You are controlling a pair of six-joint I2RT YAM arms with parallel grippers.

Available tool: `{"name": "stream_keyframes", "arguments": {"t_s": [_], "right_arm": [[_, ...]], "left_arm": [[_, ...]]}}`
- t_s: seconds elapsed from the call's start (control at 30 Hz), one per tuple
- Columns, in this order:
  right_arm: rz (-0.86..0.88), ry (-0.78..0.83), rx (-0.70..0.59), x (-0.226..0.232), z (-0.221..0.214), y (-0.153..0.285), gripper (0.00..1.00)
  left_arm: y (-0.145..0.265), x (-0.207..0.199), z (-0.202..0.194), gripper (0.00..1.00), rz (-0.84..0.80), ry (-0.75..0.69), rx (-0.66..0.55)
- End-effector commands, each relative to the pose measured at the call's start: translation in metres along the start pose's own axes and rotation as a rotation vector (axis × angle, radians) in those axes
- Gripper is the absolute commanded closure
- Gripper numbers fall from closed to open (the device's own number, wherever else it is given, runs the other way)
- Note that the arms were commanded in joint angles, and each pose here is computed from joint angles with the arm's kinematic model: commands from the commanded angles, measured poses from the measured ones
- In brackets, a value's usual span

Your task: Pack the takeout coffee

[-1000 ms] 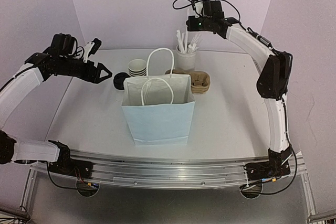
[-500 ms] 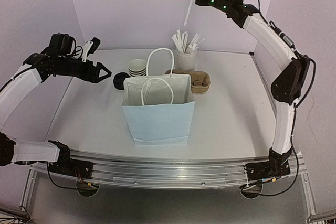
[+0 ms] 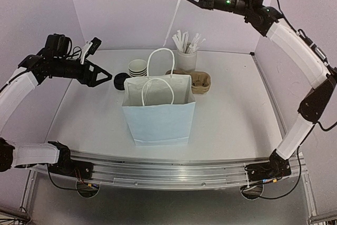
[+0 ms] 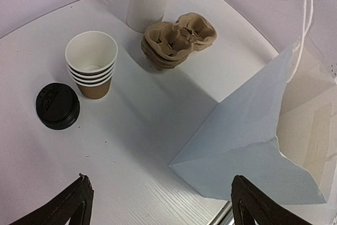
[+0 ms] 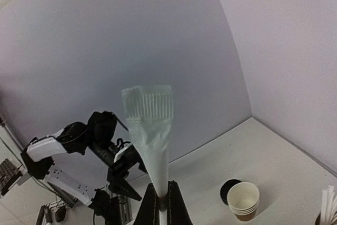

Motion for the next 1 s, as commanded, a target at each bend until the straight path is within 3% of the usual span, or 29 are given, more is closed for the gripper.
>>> {"name": "stream_keyframes", "arguments": {"t_s": [0.0,0.27,0.47,0.67,0.83,0.97], "right_arm": [[0.186,-0.025,0.057,0.051,-0.012,0.011,1.0],[0.133,-0.041,0.16,0.073,-0.056,0.022,1.0],[0.003,-0.021,0.282,0.076,-0.118,0.004,1.0],[-0.045,0.038,0.339,0.084,-0.146,-0.022,1.0],[-0.05,0.039,0.36,0.088,-0.156,-0.031,0.86],[-0.061,0.024,0.361,0.089,-0.157,-0.031,0.62]], "left_arm": [[0.008,-0.016,-0.019,0.1,-0.134,-0.152,0.058],[0.001,-0.018,-0.062,0.13,-0.196,-0.233,0.217],[-0.004,-0.02,-0.066,0.13,-0.214,-0.227,0.218],[-0.004,-0.021,-0.06,0.13,-0.213,-0.213,0.204],[-0.003,-0.021,-0.061,0.12,-0.208,-0.207,0.202],[-0.003,-0.021,-0.061,0.12,-0.207,-0.198,0.199]]}}
Point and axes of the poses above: each gripper's point midway between its finger pads, its own y axis back along the fingers, its own x axis along the line the jaws close on, z = x × y, the point moved 8 cm from there along y, back along the fingers, and after that the axes turned 8 degrees about y, right-handed, at the moved point
